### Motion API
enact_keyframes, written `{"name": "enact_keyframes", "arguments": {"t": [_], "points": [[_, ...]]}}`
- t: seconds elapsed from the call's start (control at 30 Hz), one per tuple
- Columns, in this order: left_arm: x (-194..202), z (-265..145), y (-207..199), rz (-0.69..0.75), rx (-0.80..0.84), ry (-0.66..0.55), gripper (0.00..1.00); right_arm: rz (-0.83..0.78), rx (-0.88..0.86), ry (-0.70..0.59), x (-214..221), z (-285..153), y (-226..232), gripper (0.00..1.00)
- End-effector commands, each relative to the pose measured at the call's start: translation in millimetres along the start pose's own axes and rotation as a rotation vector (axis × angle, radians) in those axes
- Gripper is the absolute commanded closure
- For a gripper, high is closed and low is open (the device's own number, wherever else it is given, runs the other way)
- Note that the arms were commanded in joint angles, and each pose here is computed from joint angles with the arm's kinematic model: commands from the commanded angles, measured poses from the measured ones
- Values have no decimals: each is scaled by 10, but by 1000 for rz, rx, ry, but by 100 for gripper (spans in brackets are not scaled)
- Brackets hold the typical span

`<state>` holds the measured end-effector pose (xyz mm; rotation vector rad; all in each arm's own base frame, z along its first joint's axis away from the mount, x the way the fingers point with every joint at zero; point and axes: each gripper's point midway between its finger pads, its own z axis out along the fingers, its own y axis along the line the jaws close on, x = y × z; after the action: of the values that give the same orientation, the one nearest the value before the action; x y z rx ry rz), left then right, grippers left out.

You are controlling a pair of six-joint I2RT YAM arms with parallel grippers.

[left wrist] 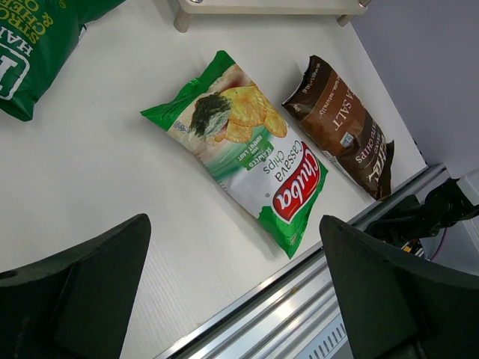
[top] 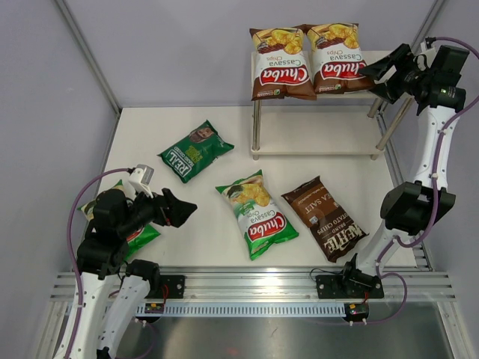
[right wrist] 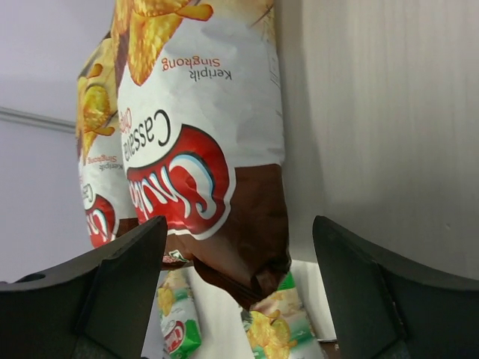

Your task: Place and organize the chips bags onto the shelf

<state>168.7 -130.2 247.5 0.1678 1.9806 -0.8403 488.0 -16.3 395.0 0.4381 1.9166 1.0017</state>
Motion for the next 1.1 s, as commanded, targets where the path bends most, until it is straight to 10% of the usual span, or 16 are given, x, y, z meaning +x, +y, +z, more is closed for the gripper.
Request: {"name": "enact_keyframes", "arguments": {"t": [0.0,0.47,1.07], "points": [[-68,9,-68,36,39,-25,1,-73,127,-54,-22,-240,4,14],[-280,246,-197,-111,94,-26,1,-247,234,-211,15,-991,454,1],[105,1879,-1868,3,264,159,1,-167,-205,-248,2075,-2101,1148,0]]}}
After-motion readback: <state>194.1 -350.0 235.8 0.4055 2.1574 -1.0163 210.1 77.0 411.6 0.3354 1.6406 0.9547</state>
